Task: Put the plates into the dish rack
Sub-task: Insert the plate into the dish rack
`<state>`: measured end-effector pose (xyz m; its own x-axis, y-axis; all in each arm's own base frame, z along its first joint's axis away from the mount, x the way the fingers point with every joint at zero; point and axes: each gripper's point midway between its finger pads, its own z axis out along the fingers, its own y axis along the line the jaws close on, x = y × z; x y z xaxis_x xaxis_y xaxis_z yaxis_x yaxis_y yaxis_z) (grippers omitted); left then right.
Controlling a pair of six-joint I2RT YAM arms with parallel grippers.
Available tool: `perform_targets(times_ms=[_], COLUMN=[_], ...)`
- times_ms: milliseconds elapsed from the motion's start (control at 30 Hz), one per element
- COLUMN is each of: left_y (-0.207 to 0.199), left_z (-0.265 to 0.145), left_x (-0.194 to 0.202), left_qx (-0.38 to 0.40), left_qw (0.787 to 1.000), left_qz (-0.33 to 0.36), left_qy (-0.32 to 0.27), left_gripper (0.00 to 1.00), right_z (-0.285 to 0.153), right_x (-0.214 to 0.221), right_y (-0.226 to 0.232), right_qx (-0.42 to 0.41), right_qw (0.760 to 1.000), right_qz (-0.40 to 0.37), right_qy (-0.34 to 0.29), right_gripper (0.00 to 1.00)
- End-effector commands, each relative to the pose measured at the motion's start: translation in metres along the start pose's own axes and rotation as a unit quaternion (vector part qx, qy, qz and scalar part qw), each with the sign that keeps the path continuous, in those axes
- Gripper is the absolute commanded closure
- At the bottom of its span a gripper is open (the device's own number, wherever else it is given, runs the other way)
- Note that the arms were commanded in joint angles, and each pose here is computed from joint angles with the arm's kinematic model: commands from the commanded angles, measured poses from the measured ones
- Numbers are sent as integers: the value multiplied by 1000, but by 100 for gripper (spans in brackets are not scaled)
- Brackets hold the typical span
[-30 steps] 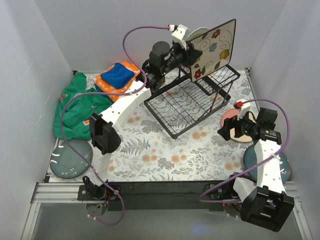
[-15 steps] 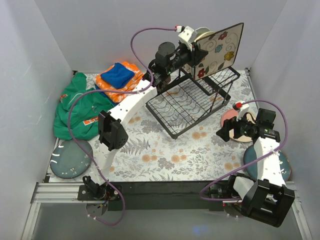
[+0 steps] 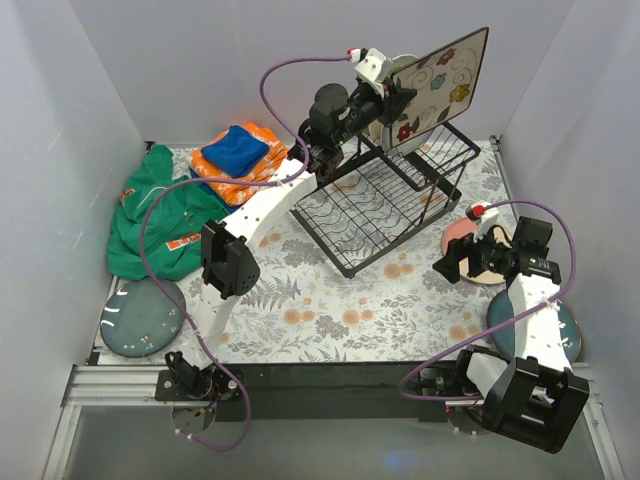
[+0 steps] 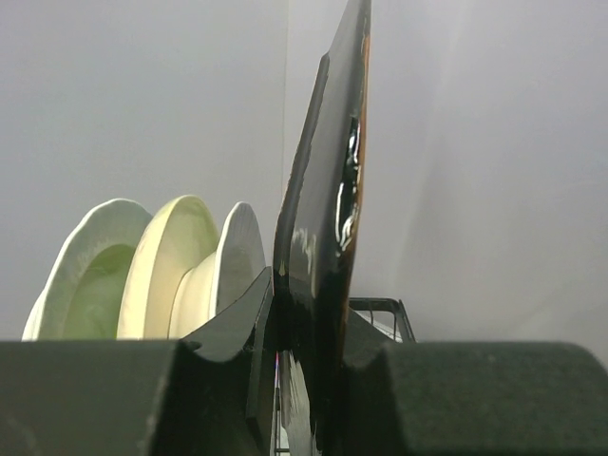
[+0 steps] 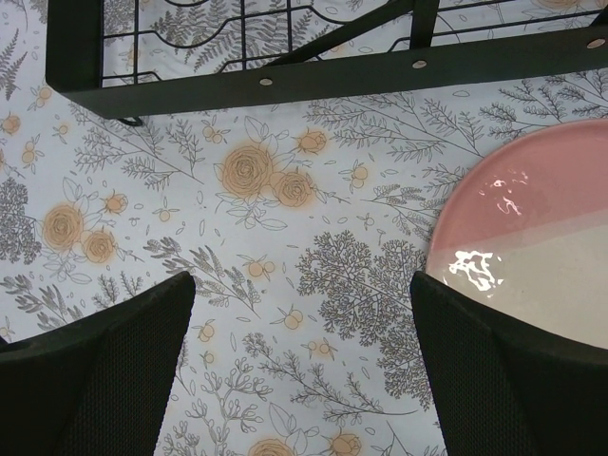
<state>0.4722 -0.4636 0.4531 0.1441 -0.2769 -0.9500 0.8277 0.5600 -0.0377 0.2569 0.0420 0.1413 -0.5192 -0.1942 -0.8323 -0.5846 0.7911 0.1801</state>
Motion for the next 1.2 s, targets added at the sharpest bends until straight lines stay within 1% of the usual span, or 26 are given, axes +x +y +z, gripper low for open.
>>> perform_targets(times_ms=[0, 233, 533, 633, 900, 1167], left_y=[-4, 2, 5, 2, -4, -12], left_z=[-7, -3, -4, -8, -14, -26], left_x=[-112, -96, -93, -101, -118, -148], left_qx=[-6, -16, -39, -42, -46, -42], left_qw=[987, 988, 985, 982, 978, 972], left_qz=[48, 57, 74, 73, 75, 75], left_qy=[-153, -144, -150, -167, -190, -220], left_gripper=[100, 100, 100, 100, 100, 100], right_z=[1, 1, 2, 2, 2, 2], right_x=[-4, -3, -3, -2, -3, -2], right_y=[-2, -3, -2, -3, -3, -3], right_qx=[-5, -5, -7, -7, -7, -8], right_qw=[1000, 1000, 1000, 1000, 1000, 1000], right_qz=[-10, -9, -7, -7, -6, -4], right_qy=[-13, -14, -13, -12, -14, -13], right_gripper=[2, 1, 2, 2, 2, 2])
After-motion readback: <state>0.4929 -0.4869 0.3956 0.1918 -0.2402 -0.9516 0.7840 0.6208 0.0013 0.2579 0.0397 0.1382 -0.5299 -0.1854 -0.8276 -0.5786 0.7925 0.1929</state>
